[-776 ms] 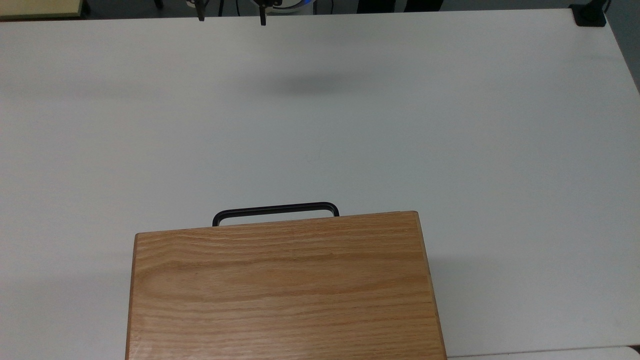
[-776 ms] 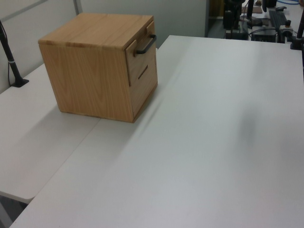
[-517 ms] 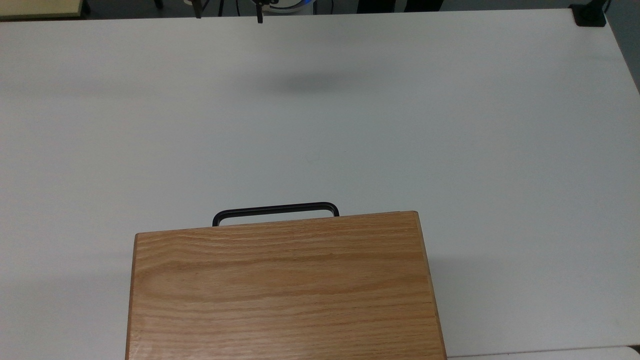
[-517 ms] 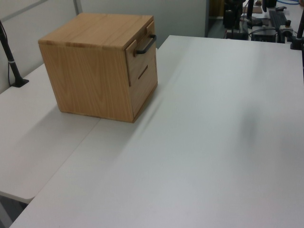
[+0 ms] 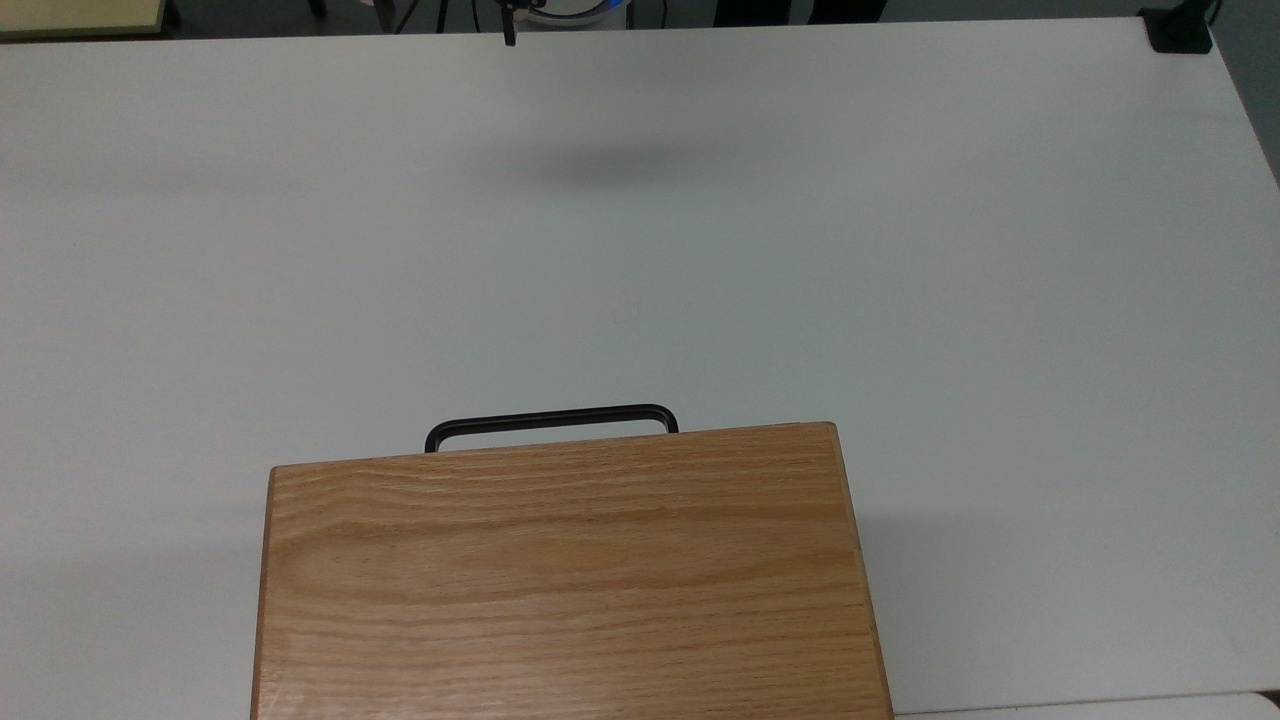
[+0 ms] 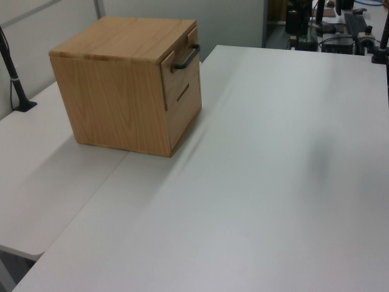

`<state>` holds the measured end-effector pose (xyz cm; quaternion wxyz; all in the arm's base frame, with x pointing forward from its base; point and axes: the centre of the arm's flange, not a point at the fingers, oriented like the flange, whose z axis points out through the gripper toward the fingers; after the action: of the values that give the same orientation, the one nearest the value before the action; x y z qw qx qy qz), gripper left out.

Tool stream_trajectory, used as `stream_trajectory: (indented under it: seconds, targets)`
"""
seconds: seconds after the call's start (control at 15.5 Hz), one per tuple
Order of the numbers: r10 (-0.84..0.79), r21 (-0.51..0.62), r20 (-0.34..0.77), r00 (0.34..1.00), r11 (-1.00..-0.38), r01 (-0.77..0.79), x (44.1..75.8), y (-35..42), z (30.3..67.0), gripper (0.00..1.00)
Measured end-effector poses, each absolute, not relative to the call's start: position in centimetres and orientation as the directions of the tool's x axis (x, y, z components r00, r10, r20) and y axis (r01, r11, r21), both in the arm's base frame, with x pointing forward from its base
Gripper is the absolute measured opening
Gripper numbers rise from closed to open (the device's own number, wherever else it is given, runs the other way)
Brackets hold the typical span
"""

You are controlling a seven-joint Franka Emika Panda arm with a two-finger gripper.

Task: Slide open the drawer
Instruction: 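Move the gripper from rest toward the cabinet's black drawer handle, then lower the open gripper down onto the black bar handle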

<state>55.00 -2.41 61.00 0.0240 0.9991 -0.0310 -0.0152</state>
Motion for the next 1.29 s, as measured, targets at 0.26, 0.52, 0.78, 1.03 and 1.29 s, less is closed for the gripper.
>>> stream_trajectory:
  seconds: [0.26, 0.52, 0.78, 1.03, 1.29]
  targets:
    - [-0.158, 0.052, -0.028, 0.987, -0.986, -0.156, 55.1, -2.5, 60.8, 1.0]
    - [-0.414, 0.05, -0.004, 0.91, -0.909, -0.414, 56.0, -2.2, 60.1, 1.0]
    - [-0.637, 0.003, 0.064, 0.768, -0.77, -0.639, 57.5, -1.5, 60.0, 1.0]
    - [-0.81, -0.107, 0.104, 0.577, -0.586, -0.803, 59.2, -1.1, 60.0, 1.0]
    - [-0.913, -0.233, 0.114, 0.391, -0.407, -0.883, 61.4, -0.8, 59.5, 1.0]
